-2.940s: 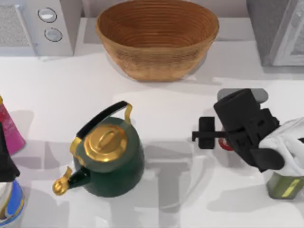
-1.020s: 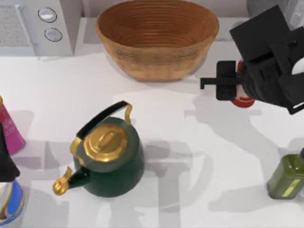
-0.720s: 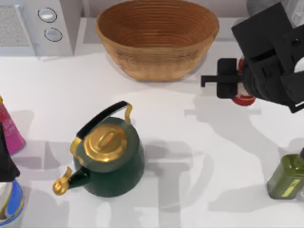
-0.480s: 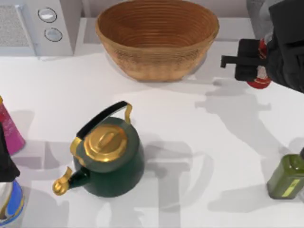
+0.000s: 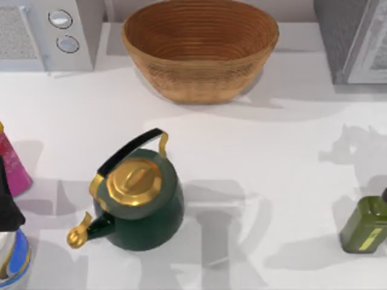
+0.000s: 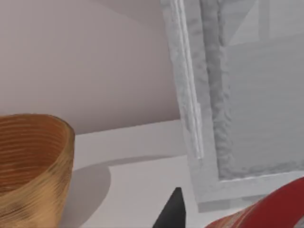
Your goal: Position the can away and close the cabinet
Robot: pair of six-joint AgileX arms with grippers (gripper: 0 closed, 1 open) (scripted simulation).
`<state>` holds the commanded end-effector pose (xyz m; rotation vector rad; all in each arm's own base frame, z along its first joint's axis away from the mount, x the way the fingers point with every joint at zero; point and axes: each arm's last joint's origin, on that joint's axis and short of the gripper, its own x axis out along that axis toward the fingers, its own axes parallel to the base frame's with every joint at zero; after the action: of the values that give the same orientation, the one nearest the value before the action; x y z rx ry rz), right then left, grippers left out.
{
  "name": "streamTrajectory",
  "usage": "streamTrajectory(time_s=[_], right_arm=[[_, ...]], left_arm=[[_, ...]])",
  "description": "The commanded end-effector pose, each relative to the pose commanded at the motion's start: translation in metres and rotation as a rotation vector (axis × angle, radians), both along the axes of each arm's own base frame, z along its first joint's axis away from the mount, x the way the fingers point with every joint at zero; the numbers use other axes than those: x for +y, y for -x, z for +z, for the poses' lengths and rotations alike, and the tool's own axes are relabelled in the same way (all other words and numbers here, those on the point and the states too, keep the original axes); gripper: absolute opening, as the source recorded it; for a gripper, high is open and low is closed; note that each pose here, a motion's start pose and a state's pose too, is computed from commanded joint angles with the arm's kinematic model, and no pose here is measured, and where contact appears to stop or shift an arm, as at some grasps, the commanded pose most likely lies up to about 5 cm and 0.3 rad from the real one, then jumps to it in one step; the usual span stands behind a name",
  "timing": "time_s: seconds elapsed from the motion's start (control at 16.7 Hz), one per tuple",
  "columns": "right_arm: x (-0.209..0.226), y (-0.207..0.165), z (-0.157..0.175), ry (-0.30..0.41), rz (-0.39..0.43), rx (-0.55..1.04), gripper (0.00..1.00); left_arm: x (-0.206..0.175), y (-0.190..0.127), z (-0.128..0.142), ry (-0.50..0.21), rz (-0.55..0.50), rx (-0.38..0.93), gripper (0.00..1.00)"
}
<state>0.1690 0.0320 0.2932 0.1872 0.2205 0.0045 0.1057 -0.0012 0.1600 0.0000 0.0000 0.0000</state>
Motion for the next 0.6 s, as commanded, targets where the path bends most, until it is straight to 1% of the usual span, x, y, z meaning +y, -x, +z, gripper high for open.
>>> streamTrajectory(time_s=[0.12, 0.24, 0.42, 0.6], right_arm=[[-0.016, 0.030, -0.023, 0.037, -0.008, -0.093, 0.00], [-0.025, 0.049, -0.054, 0.085, -0.012, -0.161, 0.00], [-0.031, 0.062, -0.098, 0.145, -0.009, -0.213, 0.00], [-0.033, 0.063, -0.127, 0.179, -0.005, -0.223, 0.00]], left_arm=[[0.000, 0.000, 0.000, 0.000, 0.000, 0.000, 1.00], [0.000, 0.000, 0.000, 0.000, 0.000, 0.000, 1.00], [0.000, 0.000, 0.000, 0.000, 0.000, 0.000, 1.00], [0.000, 0.000, 0.000, 0.000, 0.000, 0.000, 1.00]])
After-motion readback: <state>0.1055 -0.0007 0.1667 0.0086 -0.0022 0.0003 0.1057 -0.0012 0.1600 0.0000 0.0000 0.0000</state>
